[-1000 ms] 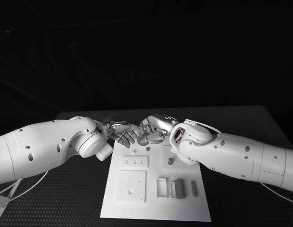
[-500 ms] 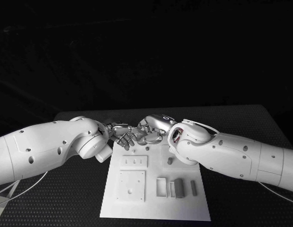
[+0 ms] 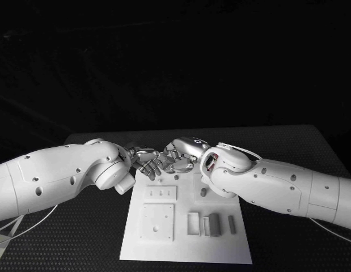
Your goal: Assemble the parts on the task board
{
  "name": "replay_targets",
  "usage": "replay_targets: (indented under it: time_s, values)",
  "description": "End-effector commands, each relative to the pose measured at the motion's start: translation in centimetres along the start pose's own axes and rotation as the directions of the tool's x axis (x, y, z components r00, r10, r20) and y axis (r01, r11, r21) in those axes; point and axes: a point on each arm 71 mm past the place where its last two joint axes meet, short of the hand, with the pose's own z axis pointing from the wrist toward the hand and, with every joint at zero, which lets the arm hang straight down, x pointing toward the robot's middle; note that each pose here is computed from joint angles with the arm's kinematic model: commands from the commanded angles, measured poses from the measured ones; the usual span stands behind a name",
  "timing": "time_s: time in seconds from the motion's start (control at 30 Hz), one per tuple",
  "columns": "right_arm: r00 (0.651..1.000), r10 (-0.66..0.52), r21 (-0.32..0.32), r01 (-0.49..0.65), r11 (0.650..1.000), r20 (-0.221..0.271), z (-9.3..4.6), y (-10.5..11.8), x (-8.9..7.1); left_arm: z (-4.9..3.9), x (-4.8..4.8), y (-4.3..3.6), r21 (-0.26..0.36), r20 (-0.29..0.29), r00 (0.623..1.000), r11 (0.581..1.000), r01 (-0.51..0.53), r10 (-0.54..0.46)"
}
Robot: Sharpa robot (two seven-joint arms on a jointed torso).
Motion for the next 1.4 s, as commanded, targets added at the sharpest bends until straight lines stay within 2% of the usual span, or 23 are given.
replay_targets:
  time_s: [0.03,0.8,1.4]
  values:
    - [1.0,-0.015,-0.009,0.014,1.0,-0.015,0.02,0.24,0.17,0.0,0.12,-0.24,0.007,-0.007,1.0,1.0,-0.015,0.015]
    - [1.0,-0.018,-0.001,0.018,1.0,-0.018,-0.01,-0.16,0.25,-0.16,0.34,-0.3,0.014,-0.017,1.0,1.0,0.0,0.0]
    - [1.0,-0.012,-0.009,0.012,1.0,-0.005,-0.06,-0.12,0.18,0.09,0.4,-0.09,-0.015,-0.061,0.995,0.996,0.084,-0.085]
